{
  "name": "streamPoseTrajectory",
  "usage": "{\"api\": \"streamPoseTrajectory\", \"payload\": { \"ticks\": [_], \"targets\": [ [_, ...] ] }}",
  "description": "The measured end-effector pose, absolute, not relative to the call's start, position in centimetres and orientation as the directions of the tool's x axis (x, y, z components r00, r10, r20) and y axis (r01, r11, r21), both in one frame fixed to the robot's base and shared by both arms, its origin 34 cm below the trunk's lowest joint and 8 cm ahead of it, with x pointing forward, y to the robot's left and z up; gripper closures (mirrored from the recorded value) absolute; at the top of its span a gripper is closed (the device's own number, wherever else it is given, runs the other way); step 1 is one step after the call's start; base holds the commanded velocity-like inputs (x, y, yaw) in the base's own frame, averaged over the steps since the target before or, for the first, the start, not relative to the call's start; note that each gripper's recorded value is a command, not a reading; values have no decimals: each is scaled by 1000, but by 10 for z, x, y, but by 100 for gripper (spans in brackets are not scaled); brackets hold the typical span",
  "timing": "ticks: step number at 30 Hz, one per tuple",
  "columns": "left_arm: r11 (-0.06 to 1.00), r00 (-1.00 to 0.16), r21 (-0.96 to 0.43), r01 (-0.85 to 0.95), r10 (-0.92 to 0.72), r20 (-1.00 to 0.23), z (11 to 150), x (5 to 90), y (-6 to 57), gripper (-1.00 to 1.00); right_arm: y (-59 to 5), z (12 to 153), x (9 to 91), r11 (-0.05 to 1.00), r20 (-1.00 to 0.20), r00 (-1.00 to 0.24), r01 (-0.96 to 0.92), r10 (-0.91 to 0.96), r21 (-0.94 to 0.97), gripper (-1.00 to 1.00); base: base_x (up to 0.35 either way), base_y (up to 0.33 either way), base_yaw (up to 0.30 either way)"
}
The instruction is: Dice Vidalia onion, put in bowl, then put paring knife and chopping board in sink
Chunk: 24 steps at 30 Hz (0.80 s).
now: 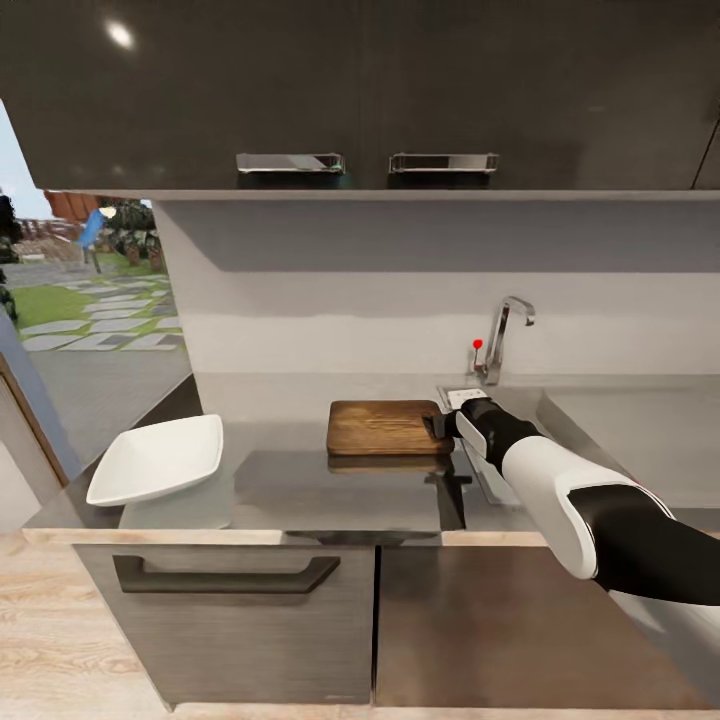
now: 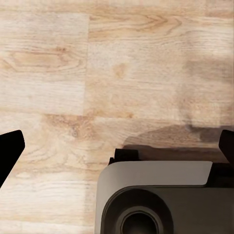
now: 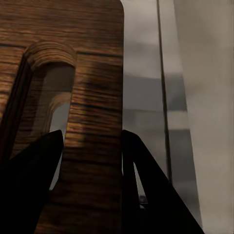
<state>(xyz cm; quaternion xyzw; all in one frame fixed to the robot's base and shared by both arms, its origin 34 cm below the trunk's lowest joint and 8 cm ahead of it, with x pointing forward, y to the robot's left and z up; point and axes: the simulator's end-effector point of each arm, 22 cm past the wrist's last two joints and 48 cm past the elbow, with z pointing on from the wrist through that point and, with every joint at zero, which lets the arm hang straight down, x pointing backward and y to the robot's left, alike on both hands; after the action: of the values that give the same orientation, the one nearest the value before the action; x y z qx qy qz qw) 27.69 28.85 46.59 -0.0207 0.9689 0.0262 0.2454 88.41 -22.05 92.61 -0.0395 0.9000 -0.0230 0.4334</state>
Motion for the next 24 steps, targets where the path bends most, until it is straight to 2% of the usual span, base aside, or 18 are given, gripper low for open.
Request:
{"api": "streamPoseTrajectory", "payload": {
  "ticks": [24],
  "targets": [
    [998,-881,41,-53,-28,-472,465,274,289,-100,-227,917,879,995,-762,-640,-31,-93,-95,100,-13,0,0]
  ]
}}
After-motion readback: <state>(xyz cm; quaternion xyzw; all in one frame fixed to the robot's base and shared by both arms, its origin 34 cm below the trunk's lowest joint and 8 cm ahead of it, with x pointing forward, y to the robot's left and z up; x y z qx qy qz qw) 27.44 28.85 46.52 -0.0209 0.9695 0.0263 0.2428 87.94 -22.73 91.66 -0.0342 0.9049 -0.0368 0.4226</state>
